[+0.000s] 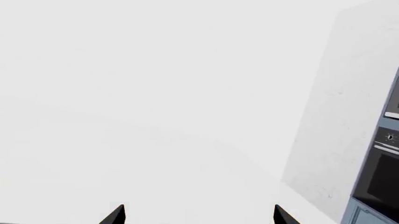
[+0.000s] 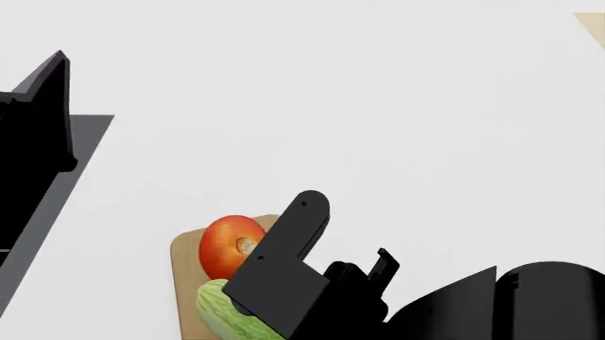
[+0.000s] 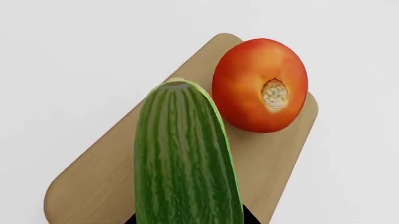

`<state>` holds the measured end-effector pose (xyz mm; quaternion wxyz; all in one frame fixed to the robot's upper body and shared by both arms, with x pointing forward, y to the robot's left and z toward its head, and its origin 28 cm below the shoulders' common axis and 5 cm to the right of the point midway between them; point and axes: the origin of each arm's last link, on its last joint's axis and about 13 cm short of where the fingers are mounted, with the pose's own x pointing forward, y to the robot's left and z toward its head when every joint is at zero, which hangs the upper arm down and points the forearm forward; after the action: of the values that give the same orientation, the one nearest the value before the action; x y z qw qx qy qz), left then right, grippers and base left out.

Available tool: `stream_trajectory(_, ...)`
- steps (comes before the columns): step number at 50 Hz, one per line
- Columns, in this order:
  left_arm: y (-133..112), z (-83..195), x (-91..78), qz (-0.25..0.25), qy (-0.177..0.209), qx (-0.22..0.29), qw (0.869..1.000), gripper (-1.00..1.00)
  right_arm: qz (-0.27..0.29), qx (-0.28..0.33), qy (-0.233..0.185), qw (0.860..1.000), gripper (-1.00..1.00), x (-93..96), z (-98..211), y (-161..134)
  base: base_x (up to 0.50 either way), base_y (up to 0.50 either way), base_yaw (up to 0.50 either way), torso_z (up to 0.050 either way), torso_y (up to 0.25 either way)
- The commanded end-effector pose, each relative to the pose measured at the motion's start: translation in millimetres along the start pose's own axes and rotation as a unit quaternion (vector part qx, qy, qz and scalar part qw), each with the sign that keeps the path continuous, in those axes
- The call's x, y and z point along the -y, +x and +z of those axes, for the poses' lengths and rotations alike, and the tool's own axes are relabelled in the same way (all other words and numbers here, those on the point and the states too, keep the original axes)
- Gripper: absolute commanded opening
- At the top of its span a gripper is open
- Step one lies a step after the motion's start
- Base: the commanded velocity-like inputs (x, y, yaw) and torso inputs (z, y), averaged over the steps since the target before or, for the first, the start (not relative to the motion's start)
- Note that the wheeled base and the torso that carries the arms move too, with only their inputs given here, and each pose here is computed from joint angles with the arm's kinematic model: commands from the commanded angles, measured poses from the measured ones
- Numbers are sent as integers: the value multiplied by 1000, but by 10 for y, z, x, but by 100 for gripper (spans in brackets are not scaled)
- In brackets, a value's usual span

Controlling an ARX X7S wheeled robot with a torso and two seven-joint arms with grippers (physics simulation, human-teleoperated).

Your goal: Pick the vegetables from the sink and place them on the cutting board.

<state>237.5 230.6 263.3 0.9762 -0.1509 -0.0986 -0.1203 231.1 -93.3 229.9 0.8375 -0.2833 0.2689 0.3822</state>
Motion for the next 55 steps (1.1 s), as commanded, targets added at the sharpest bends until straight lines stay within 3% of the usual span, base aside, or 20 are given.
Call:
stream_trajectory(1,-184,-442,-73,0,49,-125,991,100,5,-17,-10,1000,-100,-4,-42,82,-13,22,23,-12,0)
stream_trajectory(9,-186,-448,-73,1,48,-125,991,100,3,-15,-15,1000,-100,-8,-32,85,-6,17,18,-12,0)
stream_trajectory(10,-184,-449,-73,1,47,-125,991,100,5,-16,-18,1000,100,-17,-40,79,0,0,27,-12,0)
stream_trajectory(22,-180,-436,-66,0,48,-123,991,100,-7,-3,-18,1000,100,11,18,-25,-7,17,20,-12,0)
stream_trajectory(31,-178,-414,-49,-3,50,-122,991,100,-46,63,-17,997,100,54,231,-423,-6,11,19,-11,0)
stream_trajectory(40,-169,-399,-39,-6,50,-121,991,100,-75,125,8,989,100,129,382,-624,-3,6,21,-9,0)
stream_trajectory(47,-158,-403,-23,-15,50,-111,992,100,-109,166,47,979,100,233,342,-565,-4,6,22,-8,0)
stream_trajectory(50,-163,-391,-10,-13,64,-83,994,100,-120,177,53,975,100,236,292,-492,-4,6,24,-11,0)
stream_trajectory(55,-213,-387,6,-7,62,-59,996,100,-159,223,82,958,100,245,168,-382,0,8,21,-12,0)
